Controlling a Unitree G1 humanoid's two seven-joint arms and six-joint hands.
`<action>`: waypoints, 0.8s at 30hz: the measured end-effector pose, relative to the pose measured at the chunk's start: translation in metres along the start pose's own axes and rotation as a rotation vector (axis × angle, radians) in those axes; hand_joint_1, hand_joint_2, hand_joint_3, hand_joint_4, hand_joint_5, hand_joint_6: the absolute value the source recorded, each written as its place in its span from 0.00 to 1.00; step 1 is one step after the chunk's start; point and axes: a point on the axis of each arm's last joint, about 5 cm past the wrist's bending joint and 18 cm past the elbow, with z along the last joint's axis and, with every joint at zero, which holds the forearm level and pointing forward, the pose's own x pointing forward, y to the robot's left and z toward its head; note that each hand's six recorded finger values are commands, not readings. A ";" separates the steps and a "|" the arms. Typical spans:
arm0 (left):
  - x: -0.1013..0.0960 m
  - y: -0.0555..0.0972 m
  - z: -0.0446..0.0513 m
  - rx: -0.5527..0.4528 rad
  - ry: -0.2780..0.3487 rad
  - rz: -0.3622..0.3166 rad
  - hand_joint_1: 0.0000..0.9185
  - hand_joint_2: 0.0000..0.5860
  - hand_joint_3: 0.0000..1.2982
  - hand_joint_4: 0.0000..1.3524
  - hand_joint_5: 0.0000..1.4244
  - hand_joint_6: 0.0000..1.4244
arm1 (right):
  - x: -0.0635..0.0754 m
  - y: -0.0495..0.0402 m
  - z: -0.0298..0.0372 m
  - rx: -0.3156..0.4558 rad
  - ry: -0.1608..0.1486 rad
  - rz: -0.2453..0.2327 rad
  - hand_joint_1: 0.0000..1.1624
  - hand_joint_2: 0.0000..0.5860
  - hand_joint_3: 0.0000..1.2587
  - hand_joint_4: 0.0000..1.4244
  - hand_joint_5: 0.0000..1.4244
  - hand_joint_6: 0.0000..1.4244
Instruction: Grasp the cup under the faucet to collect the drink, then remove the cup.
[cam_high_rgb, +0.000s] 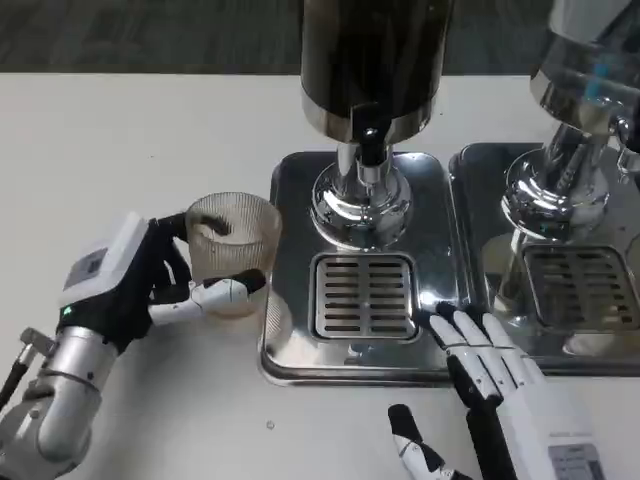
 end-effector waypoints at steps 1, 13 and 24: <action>0.000 0.001 0.0004 -0.007 -0.012 0.016 0.45 0.26 0.43 0.48 0.62 0.72 | 0.000 0.0001 0.0001 0.001 -0.001 -0.001 0.38 0.72 0.15 0.09 0.06 0.15; 0.003 0.019 0.0039 -0.061 -0.120 0.167 0.44 0.27 0.44 0.49 0.62 0.74 | 0.000 0.0013 0.0010 0.020 0.013 -0.012 0.38 0.73 0.15 0.09 0.07 0.15; 0.009 0.007 0.0159 -0.093 -0.184 0.112 0.43 0.27 0.44 0.49 0.62 0.73 | 0.000 0.0031 0.0038 0.035 0.024 -0.031 0.39 0.73 0.15 0.10 0.07 0.15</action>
